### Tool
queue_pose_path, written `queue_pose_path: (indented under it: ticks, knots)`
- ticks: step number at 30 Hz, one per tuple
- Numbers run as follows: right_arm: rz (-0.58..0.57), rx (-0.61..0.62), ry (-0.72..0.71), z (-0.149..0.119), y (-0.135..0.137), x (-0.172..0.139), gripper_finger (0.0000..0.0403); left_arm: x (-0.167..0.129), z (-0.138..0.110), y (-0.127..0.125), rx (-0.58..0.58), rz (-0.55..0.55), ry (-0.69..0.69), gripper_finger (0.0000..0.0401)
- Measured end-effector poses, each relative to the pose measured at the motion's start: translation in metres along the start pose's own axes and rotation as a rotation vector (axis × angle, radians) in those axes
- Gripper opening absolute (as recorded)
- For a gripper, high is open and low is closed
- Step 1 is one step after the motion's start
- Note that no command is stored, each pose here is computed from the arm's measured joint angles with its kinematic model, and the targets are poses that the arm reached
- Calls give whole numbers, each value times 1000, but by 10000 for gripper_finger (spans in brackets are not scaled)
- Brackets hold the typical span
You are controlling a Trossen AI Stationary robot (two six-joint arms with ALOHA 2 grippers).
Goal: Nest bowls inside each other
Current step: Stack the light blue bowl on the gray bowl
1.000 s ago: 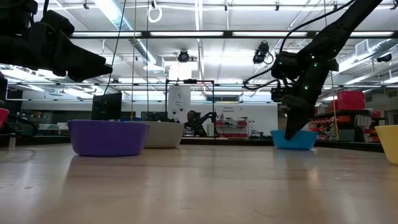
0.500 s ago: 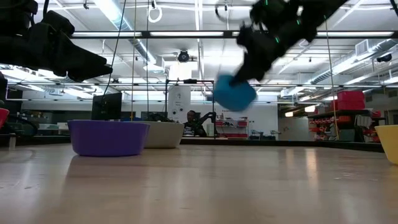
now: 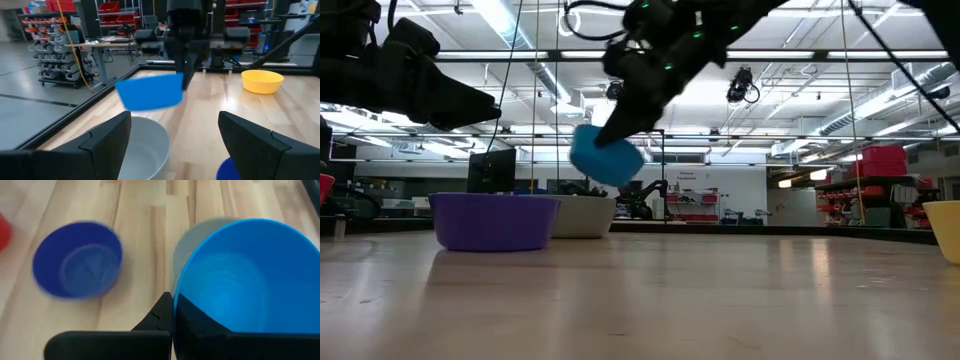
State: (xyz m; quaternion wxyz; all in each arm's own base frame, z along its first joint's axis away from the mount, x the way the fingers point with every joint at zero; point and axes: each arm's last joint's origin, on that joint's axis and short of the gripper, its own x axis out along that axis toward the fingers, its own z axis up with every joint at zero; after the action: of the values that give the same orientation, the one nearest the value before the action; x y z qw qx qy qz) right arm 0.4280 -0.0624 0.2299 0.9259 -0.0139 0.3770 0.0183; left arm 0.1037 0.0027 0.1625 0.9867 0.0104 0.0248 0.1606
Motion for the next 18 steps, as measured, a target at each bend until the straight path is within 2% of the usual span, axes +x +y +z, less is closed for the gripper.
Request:
queue_pose_path:
  ticks: [8,18]
  knots:
    - [34,-57,26,31,-13,39,1,0,0,1,22,25,-1,306]
    - [72,-25,108,14,-29,73,1,0,0,1,18,24,-1,306]
